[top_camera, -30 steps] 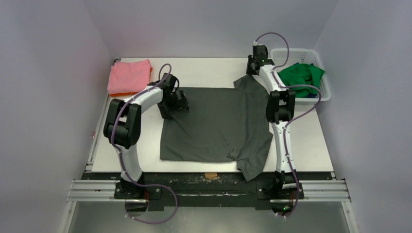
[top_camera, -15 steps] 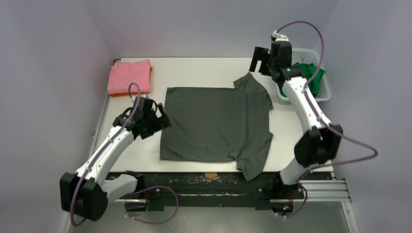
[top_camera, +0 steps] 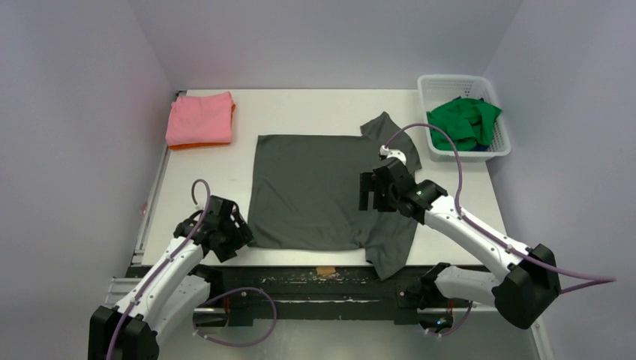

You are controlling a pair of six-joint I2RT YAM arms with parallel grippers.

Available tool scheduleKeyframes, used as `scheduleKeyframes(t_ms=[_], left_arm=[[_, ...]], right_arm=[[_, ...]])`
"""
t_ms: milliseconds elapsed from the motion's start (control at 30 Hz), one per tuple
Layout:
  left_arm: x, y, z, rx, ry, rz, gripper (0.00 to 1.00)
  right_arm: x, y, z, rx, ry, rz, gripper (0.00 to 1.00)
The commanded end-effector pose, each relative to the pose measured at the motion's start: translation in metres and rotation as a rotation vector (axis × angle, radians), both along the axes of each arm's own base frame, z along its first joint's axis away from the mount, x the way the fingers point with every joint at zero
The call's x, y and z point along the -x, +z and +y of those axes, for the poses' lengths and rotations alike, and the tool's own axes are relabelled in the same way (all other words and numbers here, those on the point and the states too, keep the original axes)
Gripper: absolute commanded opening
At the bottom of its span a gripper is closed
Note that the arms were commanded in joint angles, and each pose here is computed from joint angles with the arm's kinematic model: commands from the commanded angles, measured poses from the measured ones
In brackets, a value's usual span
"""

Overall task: Fold and stack the t-shirts
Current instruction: Flatten out the tshirt, then grab the side of the flattened tshirt closest away from the robot with both arms

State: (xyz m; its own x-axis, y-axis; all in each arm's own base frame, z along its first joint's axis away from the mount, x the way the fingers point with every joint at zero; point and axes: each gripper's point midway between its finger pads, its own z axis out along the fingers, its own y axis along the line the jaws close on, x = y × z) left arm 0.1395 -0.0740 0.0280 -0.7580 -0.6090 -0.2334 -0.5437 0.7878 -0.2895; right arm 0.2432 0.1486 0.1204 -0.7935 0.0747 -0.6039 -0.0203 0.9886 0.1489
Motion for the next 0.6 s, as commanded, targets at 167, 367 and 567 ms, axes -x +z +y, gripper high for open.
scheduleKeyframes(t_ms=[167, 367, 567], left_arm=[[-0.023, -0.018, -0.026, 0.101, 0.032, 0.004, 0.41], [-0.023, -0.019, -0.026, 0.080, 0.013, 0.013, 0.00], [-0.028, -0.006, -0.007, -0.016, 0.053, -0.030, 0.00]], right_arm=[[0.051, -0.010, -0.012, 0.077, -0.005, 0.072, 0.90], [0.089, -0.012, -0.020, 0.079, 0.067, 0.184, 0.88], [0.153, -0.051, -0.012, 0.092, 0.189, 0.440, 0.78]])
